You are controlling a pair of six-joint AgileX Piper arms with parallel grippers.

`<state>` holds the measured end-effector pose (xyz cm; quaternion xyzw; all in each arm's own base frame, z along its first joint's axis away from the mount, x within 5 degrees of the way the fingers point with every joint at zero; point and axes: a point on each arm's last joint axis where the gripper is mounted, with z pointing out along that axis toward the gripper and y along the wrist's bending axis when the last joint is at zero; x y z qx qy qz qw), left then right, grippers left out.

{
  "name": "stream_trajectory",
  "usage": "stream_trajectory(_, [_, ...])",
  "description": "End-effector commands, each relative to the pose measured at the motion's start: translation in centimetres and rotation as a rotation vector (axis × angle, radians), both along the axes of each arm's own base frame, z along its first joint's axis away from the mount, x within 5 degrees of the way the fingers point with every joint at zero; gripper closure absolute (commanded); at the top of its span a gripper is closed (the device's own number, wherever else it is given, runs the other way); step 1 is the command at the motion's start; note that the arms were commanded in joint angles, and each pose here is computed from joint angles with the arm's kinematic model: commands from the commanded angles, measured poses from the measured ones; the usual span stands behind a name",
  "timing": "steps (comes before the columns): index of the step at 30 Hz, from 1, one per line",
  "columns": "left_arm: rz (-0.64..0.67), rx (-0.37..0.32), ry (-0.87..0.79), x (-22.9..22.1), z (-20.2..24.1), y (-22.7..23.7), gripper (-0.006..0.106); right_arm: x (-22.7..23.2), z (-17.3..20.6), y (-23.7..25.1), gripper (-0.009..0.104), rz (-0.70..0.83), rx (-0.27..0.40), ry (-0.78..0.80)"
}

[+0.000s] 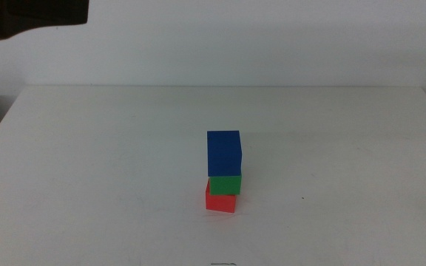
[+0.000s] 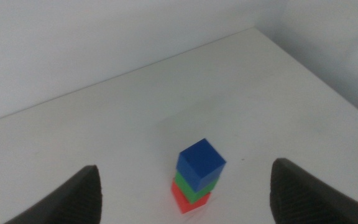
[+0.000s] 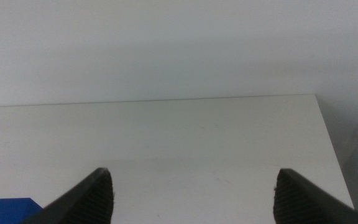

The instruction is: Stack red cubes first, then green, then blue cubes in a specific spot.

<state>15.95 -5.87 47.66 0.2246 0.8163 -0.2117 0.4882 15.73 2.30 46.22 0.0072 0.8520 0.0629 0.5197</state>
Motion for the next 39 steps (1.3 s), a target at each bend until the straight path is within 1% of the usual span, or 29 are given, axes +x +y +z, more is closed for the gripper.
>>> stream_trajectory(1, [0.022,-0.039,-0.071,-0.3,1.1,0.0,0.009,-0.2,1.5,-0.2,0.028,-0.004,-0.004,-0.111])
stream_trajectory(2, [0.048,-0.009,-0.088,-0.4,1.2,0.3,0.009,-0.2,1.5,-0.2,0.028,-0.004,-0.004,-0.111])
stream_trajectory(4, [0.147,0.054,-0.143,-0.6,1.2,1.4,0.009,-0.2,1.5,-0.2,0.029,-0.005,-0.004,-0.111])
stream_trajectory(5, [0.204,0.063,-0.172,-1.0,1.1,1.9,0.009,-0.2,1.5,-0.2,0.029,-0.005,-0.004,-0.111])
stream_trajectory(9, [0.378,0.036,-0.279,-2.5,0.1,3.4,0.009,-0.2,1.5,-0.3,0.029,-0.005,-0.010,-0.112])
stream_trajectory(12, [0.471,0.036,-0.397,-3.7,-0.9,4.3,0.009,-0.2,1.5,-0.3,0.029,-0.005,-0.010,-0.112])
stream_trajectory(14, [0.513,0.005,-0.464,-4.4,-1.5,4.7,0.009,-0.2,1.5,-0.3,0.029,-0.005,-0.010,-0.112])
stream_trajectory(17, [0.545,-0.041,-0.505,-5.2,-2.8,4.9,0.009,-0.2,1.5,-0.3,0.029,-0.005,-0.010,-0.112])
stream_trajectory(19, [0.558,-0.049,-0.506,-5.4,-3.7,5.0,0.009,-0.2,1.5,-0.3,0.029,-0.005,-0.010,-0.112])
stream_trajectory(20, [0.566,-0.064,-0.492,-5.4,-4.4,5.1,0.009,-0.2,1.5,-0.3,0.029,-0.005,-0.010,-0.112])
stream_trajectory(31, [0.567,-0.055,-0.470,-5.3,-4.9,5.1,0.009,-0.2,1.5,-0.3,0.029,-0.005,-0.010,-0.112])
stream_trajectory(32, [0.567,-0.052,-0.463,-5.2,-5.0,5.1,0.009,-0.1,1.5,-0.4,0.029,-0.014,-0.029,-0.121])
stream_trajectory(34, [0.566,-0.058,-0.463,-5.2,-5.0,5.1,0.009,0.1,1.3,-0.4,0.029,-0.011,-0.031,-0.157])
stream_trajectory(37, [0.558,-0.116,-0.463,-5.9,-4.8,4.9,0.009,-0.3,0.8,-0.3,0.029,0.003,-0.013,-0.258])
stream_trajectory(39, [0.557,-0.127,-0.481,-6.5,-4.6,5.0,0.009,-0.7,-0.2,-0.3,0.029,0.013,-0.006,-0.321])
